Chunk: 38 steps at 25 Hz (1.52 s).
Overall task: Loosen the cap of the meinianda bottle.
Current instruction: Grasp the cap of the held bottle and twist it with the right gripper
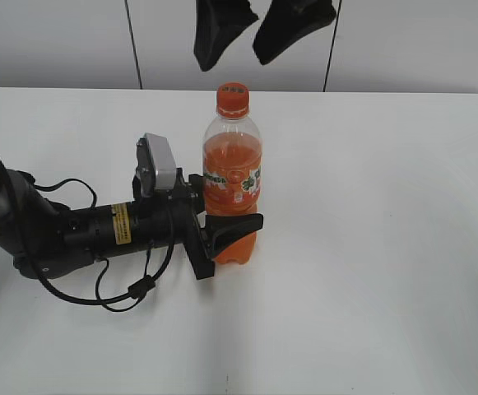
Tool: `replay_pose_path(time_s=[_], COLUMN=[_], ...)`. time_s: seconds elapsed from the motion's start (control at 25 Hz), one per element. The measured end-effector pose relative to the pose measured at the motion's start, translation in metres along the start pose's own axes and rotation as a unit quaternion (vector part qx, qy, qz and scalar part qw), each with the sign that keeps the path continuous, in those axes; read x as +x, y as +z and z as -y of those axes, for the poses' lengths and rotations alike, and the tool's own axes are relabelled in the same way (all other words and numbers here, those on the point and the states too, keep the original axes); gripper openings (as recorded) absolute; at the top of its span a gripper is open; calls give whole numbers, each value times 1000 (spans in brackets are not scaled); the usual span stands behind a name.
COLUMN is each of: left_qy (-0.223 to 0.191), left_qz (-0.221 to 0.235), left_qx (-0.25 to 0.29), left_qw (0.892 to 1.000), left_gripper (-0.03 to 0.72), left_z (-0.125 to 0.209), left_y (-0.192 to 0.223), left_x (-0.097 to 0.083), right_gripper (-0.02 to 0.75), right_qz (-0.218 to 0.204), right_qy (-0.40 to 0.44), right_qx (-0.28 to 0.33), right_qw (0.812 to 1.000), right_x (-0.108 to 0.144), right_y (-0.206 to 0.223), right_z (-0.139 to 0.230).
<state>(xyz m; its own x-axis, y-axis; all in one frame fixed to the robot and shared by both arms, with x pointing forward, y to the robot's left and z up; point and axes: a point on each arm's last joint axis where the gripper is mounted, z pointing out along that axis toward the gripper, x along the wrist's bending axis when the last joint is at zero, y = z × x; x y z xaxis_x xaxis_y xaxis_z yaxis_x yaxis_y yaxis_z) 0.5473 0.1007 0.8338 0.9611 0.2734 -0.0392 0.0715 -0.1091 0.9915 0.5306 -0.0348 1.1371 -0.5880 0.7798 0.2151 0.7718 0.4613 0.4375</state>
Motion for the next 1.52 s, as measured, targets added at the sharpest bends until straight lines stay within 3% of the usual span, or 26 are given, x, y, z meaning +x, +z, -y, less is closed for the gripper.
replay_pose_path(time_s=[0.12,0.32,0.76,1.52], left_qy=[0,0,0,0], left_qz=[0,0,0,0], left_qx=[0,0,0,0], left_qw=[1000,1000,1000,1000], left_gripper=[387,387,387,387], left_z=[0,0,0,0], left_y=[0,0,0,0], left_x=[0,0,0,0], right_gripper=[490,490,490,490], right_qz=[24,27,33,38], right_qy=[37,55,54,40], right_qx=[-3,1,39,48], right_qw=[999,998,997,997], right_x=[-4,-5,-11,-13], right_y=[0,4,39,47], right_z=[0,-1,-2,-2])
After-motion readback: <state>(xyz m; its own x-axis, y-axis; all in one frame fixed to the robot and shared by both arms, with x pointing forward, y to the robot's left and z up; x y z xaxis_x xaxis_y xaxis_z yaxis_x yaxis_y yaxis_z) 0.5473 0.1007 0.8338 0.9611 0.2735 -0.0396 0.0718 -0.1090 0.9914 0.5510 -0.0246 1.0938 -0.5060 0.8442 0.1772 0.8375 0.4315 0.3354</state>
